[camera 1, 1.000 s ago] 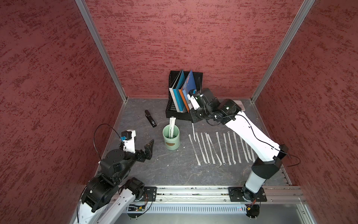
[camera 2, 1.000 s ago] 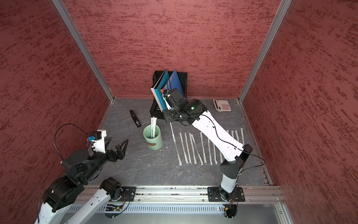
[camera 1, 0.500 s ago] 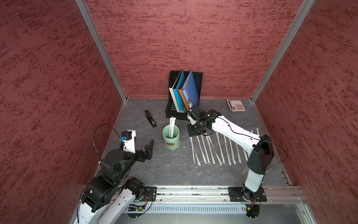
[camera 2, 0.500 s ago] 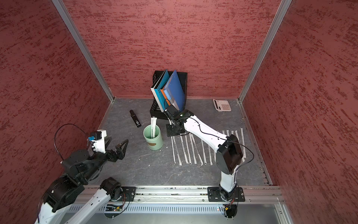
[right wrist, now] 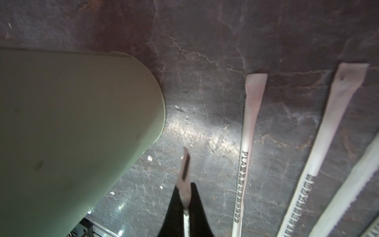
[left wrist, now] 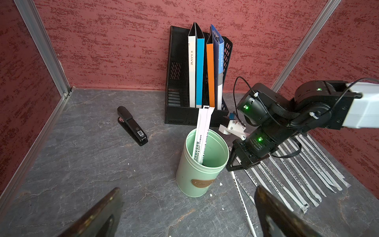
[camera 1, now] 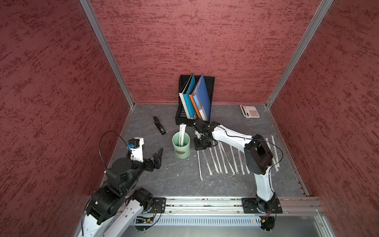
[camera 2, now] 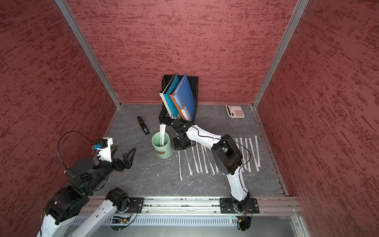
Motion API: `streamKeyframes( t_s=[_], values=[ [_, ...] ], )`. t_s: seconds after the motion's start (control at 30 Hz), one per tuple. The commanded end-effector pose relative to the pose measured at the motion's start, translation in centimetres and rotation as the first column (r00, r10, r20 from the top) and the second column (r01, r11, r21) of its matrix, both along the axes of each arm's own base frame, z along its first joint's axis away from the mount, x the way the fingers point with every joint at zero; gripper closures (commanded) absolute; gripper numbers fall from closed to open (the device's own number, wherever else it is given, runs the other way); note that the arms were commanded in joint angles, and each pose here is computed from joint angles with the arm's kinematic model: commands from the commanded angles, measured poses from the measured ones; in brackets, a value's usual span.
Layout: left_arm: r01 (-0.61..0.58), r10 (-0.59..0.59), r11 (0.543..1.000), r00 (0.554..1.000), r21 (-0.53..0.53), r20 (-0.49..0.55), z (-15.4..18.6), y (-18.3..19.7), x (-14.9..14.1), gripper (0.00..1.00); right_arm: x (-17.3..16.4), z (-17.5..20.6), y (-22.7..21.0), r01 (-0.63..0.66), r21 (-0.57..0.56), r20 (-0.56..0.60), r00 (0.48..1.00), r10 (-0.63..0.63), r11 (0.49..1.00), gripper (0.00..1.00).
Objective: Take the straws out of the storage container
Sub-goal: Place the straw at the center of the board.
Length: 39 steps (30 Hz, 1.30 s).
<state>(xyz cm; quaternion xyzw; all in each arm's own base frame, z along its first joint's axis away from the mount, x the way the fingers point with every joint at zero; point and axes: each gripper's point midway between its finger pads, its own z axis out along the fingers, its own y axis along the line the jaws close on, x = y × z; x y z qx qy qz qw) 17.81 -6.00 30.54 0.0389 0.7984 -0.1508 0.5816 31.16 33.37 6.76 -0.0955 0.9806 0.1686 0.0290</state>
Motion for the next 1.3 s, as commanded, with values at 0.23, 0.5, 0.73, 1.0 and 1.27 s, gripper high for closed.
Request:
streamKeyframes(
  t_s=[0.23,0.5,0.73,1.0,1.27],
  values=[
    [-0.004,0.004,1.0,1.0,-0.007,-0.002,-0.2,0.1,0.0,0.01,2.1,-0.7,0.4,0.028,0.032,-0.008,1.0,-0.028,0.999,0.93],
    [-0.005,0.005,1.0,1.0,-0.007,-0.002,-0.2,0.1,0.0,0.01,2.4,-1.8,0.2,0.034,0.02,-0.027,0.999,-0.033,0.999,0.93],
    [-0.004,0.004,1.0,1.0,-0.009,0.001,-0.1,0.1,-0.1,0.01,2.5,-2.3,-0.2,0.041,0.009,-0.032,0.999,-0.041,0.999,0.9],
    [-0.005,0.005,1.0,1.0,-0.009,0.0,-0.1,0.1,0.0,0.0,2.6,-2.1,-0.5,0.052,0.002,-0.027,0.998,-0.052,0.999,0.83],
    [-0.009,0.009,1.0,1.0,-0.006,-0.004,-0.3,0.1,0.0,0.01,4.1,5.0,-0.1,0.033,0.121,0.17,0.984,-0.054,0.992,0.8]
  ],
)
